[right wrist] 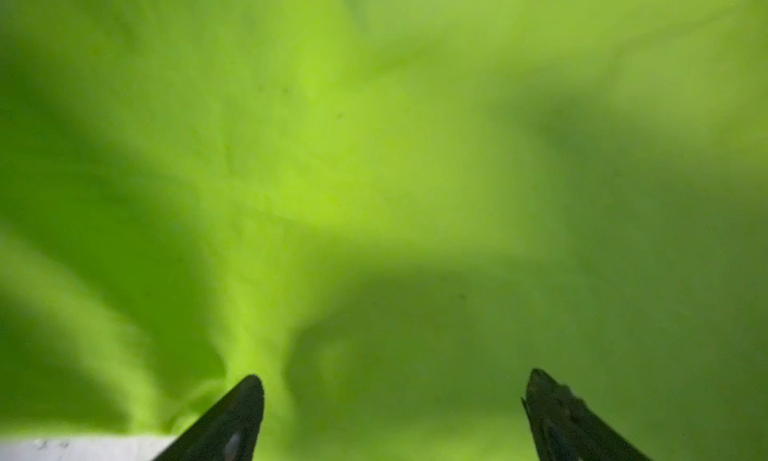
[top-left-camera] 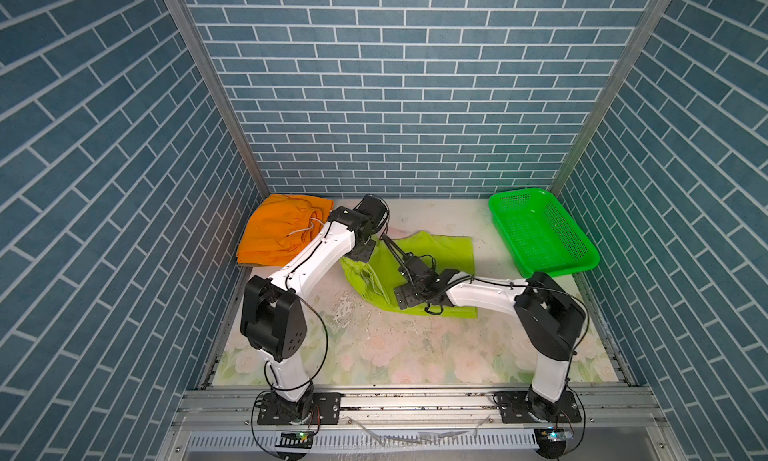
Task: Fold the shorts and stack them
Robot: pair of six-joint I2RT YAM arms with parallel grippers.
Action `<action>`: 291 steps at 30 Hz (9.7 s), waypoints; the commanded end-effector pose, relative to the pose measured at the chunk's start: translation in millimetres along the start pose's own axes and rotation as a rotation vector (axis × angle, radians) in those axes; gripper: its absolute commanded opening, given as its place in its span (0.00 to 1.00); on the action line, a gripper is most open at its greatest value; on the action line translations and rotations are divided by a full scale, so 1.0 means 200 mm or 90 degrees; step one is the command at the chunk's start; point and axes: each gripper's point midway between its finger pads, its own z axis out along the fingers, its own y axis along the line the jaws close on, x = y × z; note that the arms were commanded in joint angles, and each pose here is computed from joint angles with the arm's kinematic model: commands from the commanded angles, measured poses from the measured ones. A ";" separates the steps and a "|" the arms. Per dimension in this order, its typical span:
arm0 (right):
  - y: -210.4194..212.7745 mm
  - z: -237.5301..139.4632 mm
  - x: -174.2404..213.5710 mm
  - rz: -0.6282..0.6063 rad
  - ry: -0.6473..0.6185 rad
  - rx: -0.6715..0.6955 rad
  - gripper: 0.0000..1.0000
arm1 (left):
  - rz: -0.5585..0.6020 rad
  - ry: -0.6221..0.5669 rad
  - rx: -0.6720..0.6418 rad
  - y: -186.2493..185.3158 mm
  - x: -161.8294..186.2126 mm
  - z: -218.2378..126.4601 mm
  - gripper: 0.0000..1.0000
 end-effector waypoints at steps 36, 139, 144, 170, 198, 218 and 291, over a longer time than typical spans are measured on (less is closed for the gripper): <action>-0.83 -0.32 0.20 0.432 -0.062 -0.155 0.98 | 0.097 -0.057 0.216 -1.19 -0.41 -0.17 0.08; -0.80 -0.35 -0.08 0.280 -0.068 -0.043 0.98 | 0.048 0.076 -0.056 -0.06 -0.25 0.23 0.00; -0.63 -0.30 -0.18 0.235 -0.060 -0.079 0.99 | 0.096 0.091 -0.249 0.31 -0.35 0.14 0.00; -0.21 -0.13 -0.42 0.162 -0.029 -0.183 0.98 | -0.030 -0.111 -0.319 1.11 -0.54 -0.15 0.00; -0.43 -0.36 -0.23 0.156 -0.027 -0.122 0.98 | -0.158 0.000 -0.343 1.79 -0.25 0.67 1.00; -1.51 -0.86 -0.03 0.195 -0.295 0.443 0.99 | -0.370 -0.406 -0.073 0.95 -0.11 -0.18 1.00; -1.79 -0.42 0.16 0.179 -0.395 0.400 0.99 | -0.287 -0.509 -0.039 0.51 0.30 0.55 1.00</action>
